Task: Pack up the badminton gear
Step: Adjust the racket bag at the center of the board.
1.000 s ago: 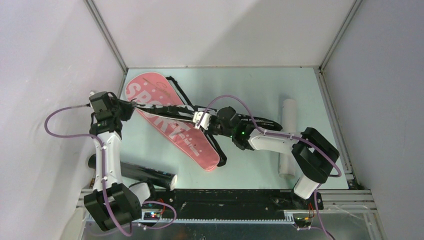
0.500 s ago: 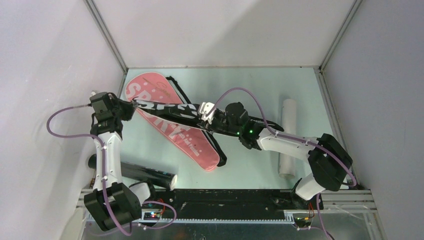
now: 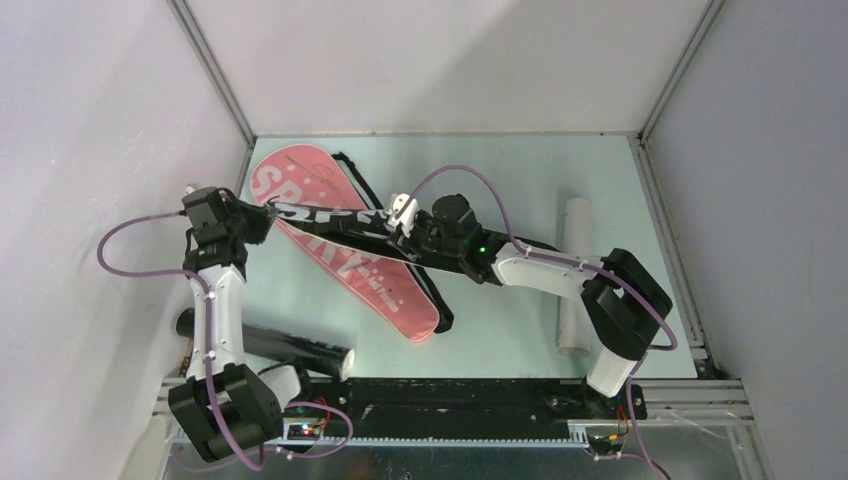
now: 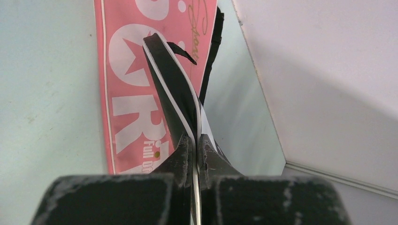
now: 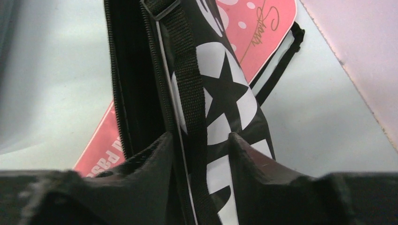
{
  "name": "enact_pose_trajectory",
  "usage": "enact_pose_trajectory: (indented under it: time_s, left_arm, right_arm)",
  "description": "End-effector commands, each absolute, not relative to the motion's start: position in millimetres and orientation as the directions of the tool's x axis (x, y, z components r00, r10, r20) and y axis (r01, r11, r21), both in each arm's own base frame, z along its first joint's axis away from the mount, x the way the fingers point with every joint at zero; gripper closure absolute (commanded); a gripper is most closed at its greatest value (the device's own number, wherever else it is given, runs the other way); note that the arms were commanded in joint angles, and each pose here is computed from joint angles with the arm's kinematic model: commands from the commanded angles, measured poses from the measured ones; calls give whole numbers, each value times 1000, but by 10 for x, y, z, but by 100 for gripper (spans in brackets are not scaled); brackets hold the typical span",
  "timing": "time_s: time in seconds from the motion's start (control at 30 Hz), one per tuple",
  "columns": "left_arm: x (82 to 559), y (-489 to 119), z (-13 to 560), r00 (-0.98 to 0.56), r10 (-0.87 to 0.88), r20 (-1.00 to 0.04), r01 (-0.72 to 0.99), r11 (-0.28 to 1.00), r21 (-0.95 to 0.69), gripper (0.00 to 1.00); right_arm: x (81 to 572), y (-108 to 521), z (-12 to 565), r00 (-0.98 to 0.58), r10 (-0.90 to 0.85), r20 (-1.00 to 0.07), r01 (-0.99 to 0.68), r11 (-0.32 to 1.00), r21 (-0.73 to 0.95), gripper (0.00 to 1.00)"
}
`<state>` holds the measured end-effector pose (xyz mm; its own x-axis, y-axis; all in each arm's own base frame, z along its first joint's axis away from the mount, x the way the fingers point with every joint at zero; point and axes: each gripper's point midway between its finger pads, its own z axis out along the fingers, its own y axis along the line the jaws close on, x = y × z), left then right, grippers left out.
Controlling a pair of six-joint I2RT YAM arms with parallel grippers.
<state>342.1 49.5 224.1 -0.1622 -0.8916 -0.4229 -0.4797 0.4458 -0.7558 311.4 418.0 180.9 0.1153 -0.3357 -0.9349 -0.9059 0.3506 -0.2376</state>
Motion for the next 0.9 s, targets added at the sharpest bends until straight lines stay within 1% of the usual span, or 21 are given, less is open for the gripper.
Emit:
enact_pose_trajectory:
  time_s: [0.0,0.07,0.13,0.17,0.23,0.27,0.33,0.43,0.5,0.53,0.57,0.6,0.63,0.67,0.73,0.77,0.8,0.83,0.87]
  left_arm:
    - [3468,435,2488,-152,-884,-441,-390,464,-796,100]
    - [3463,428,2472,-154,-885,-439,-389,462,-797,100]
    - [3466,420,2453,-158,-886,-436,-389,461,-797,100]
    - [3466,416,2451,-160,-886,-434,-388,461,-798,100]
    - [3468,415,2450,-162,-886,-435,-388,462,-798,100]
    - [3467,416,2454,-161,-886,-435,-387,463,-798,100]
    - [3472,421,2456,-158,-886,-436,-387,462,-798,100]
    - [3481,418,2456,-158,-888,-432,-385,458,-801,100]
    - [3484,424,2455,-156,-888,-433,-386,458,-801,100]
    - [3484,427,2442,-156,-888,-432,-390,458,-799,100]
    - [3485,437,2442,-152,-887,-436,-392,459,-797,100]
    - [3485,445,2437,-150,-887,-438,-395,460,-795,100]
    - [3486,462,2426,-145,-885,-442,-401,461,-792,100]
    - [3485,468,2417,-144,-885,-443,-404,461,-790,100]
    - [3490,479,2392,-141,-885,-443,-410,460,-788,100]
    - [3493,480,2383,-140,-887,-440,-412,456,-789,100]
    - [3500,479,2376,-137,-889,-438,-408,453,-792,100]
    - [3505,477,2377,-133,-892,-431,-406,446,-798,100]
    - [3511,474,2369,-130,-895,-427,-403,442,-801,100]
  right_arm:
    - [3291,4302,2018,132,-289,-948,-873,420,-250,56]
    - [3342,4303,1999,134,-289,-948,-861,439,-255,75]
    - [3341,4326,1976,134,-284,-949,-865,434,-252,79]
    - [3336,4336,1943,129,-286,-949,-869,429,-247,78]
    - [3291,4377,1894,124,-283,-951,-890,392,-233,70]
    - [3290,4387,1882,118,-288,-950,-894,385,-228,64]
    - [3292,4404,1814,105,-305,-947,-900,375,-221,60]
    - [3321,4402,1744,91,-319,-943,-897,385,-217,61]
    - [3330,4396,1733,85,-318,-944,-898,387,-211,69]
    - [3328,4394,1737,82,-316,-945,-900,385,-206,81]
    - [3296,4378,1756,73,-318,-945,-908,371,-194,86]
    - [3279,4378,1823,68,-313,-947,-912,365,-186,96]
    - [3204,4334,1892,52,-320,-946,-924,344,-167,99]
    - [3152,4310,2088,54,-296,-954,-929,336,-157,100]
    - [2917,4256,2296,33,-271,-962,-958,264,-107,100]
    - [2750,4253,2295,8,-273,-962,-978,200,-64,100]
    - [2626,4248,2375,-23,-256,-966,-985,172,-22,100]
    - [2420,4273,2369,-53,-258,-965,-995,96,29,100]
    - [2298,4286,2380,-108,-254,-961,-993,68,94,100]
